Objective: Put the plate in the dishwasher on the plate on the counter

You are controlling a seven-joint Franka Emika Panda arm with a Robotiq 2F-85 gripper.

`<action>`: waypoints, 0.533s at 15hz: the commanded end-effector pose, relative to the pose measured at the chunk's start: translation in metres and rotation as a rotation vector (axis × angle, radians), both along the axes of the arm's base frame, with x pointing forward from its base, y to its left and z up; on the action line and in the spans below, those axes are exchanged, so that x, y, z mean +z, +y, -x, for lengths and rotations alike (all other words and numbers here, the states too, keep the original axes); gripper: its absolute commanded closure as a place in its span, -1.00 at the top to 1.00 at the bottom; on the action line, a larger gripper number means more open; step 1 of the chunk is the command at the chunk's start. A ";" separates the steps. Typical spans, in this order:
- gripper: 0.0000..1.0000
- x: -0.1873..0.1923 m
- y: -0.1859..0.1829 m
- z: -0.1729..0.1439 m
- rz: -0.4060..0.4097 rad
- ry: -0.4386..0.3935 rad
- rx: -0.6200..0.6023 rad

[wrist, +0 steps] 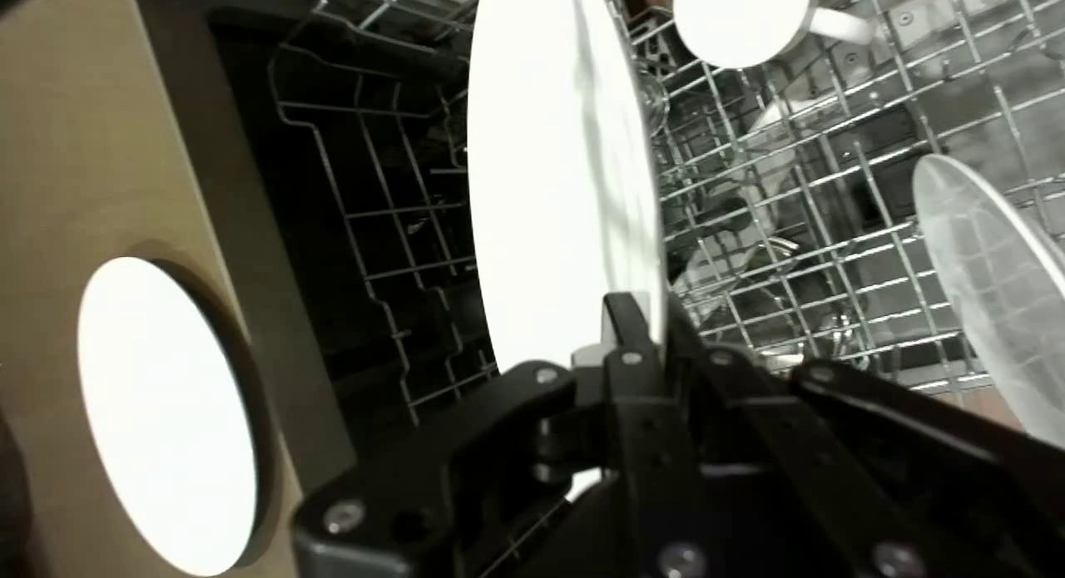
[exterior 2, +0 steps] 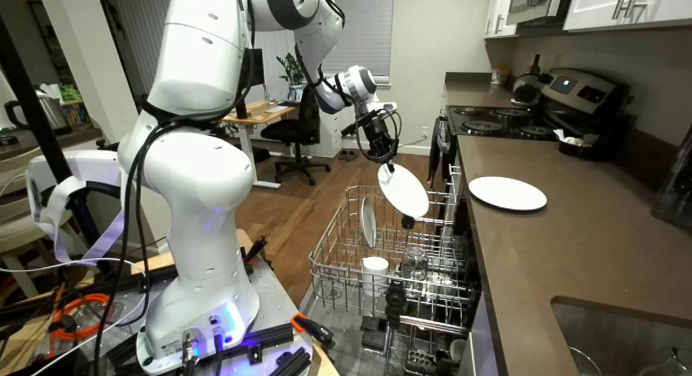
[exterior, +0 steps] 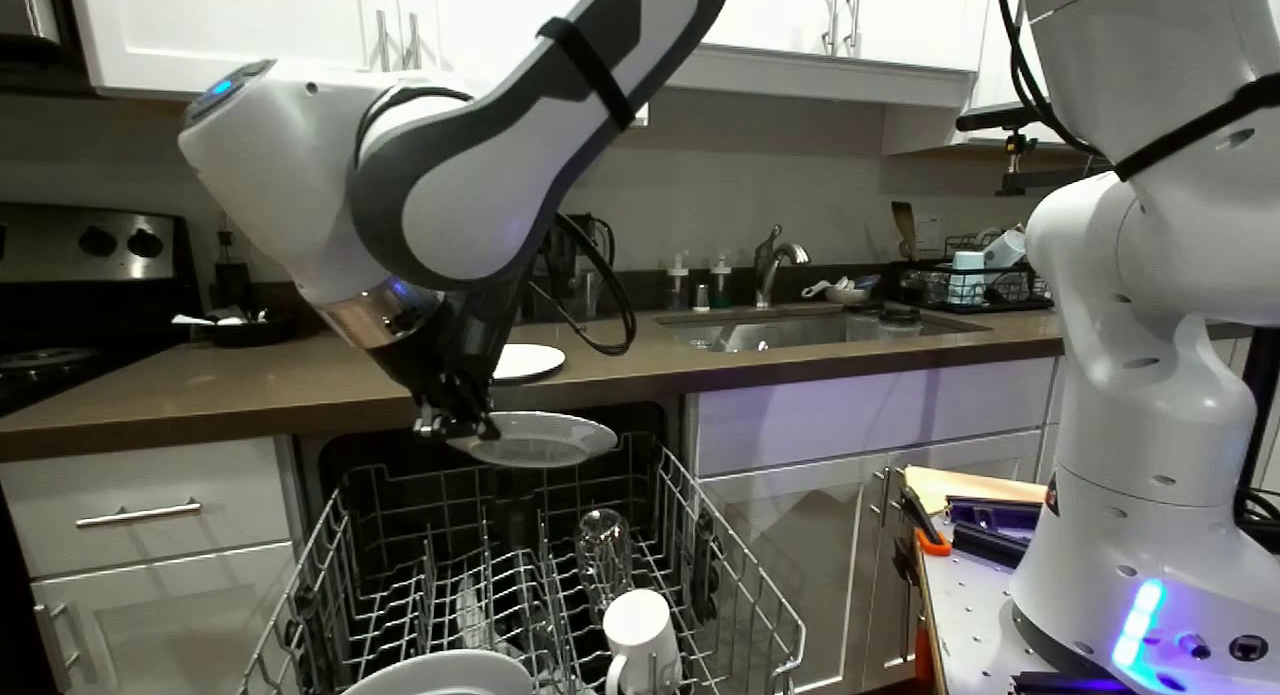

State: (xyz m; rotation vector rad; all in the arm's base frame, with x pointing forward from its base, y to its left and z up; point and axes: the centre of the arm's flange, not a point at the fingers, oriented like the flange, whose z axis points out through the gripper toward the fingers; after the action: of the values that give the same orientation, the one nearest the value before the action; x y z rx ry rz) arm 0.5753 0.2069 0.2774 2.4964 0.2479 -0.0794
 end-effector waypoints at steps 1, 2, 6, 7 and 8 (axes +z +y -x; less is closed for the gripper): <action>-0.90 0.024 0.003 -0.006 0.148 -0.065 -0.017; -0.90 0.027 0.003 -0.006 0.177 -0.076 -0.019; -0.90 0.037 -0.007 -0.011 0.286 -0.120 -0.030; -0.90 0.039 -0.010 -0.012 0.303 -0.131 -0.033; -0.90 0.041 -0.012 -0.013 0.323 -0.139 -0.033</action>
State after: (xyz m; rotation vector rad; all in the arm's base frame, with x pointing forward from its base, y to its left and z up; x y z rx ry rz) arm 0.5841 0.1985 0.3060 2.2517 0.1636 0.0103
